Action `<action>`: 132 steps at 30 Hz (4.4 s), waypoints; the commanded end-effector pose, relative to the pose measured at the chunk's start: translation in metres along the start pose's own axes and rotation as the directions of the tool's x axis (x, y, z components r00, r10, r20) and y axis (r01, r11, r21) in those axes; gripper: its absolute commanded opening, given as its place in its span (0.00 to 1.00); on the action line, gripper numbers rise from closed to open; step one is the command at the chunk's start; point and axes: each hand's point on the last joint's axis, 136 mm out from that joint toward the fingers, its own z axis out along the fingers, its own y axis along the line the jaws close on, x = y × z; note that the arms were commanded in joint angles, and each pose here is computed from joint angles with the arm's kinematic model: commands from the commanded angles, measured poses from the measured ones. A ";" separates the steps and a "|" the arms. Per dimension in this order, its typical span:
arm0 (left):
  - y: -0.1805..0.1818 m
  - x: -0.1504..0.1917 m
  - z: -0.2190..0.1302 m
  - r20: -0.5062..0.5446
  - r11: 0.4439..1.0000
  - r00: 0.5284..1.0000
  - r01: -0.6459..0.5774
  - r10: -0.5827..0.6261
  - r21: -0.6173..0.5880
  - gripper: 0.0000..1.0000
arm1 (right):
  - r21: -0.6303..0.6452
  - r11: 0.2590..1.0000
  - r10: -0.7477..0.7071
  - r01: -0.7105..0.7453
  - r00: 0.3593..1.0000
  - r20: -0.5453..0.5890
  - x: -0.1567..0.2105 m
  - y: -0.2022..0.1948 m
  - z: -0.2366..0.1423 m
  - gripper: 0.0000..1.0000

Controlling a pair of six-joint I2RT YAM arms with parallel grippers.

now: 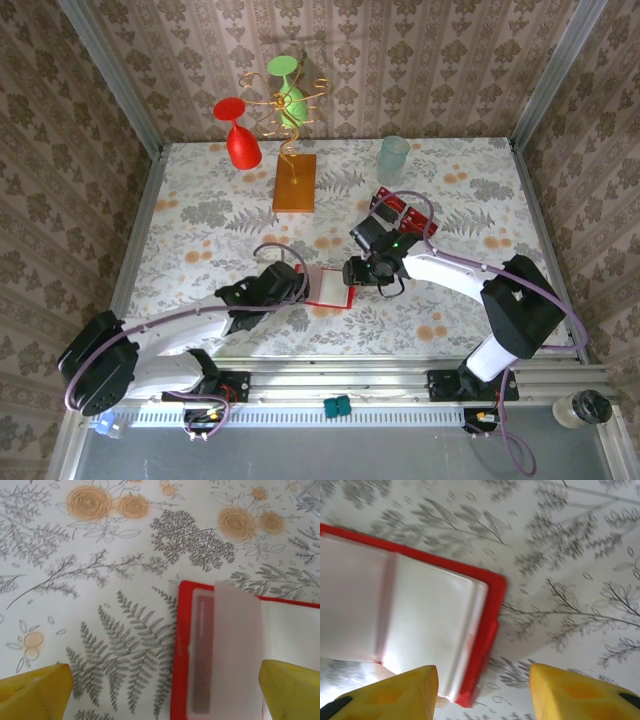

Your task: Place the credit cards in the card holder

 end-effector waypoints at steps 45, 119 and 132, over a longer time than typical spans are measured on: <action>0.000 0.010 0.028 -0.054 0.998 0.998 -0.046 0.044 -0.043 0.98 | 0.314 0.941 -0.152 0.126 0.987 0.059 -0.068 -0.095 -0.062 0.37; 0.015 0.012 0.015 -0.041 0.997 0.999 -0.039 0.036 -0.066 0.98 | -0.261 0.955 -0.140 0.140 0.990 0.018 -0.033 0.069 -0.012 0.00; 0.016 0.013 0.017 -0.044 0.997 0.998 -0.036 0.033 -0.064 0.98 | -0.262 0.957 -0.139 0.124 0.989 -0.040 -0.024 0.068 0.014 0.00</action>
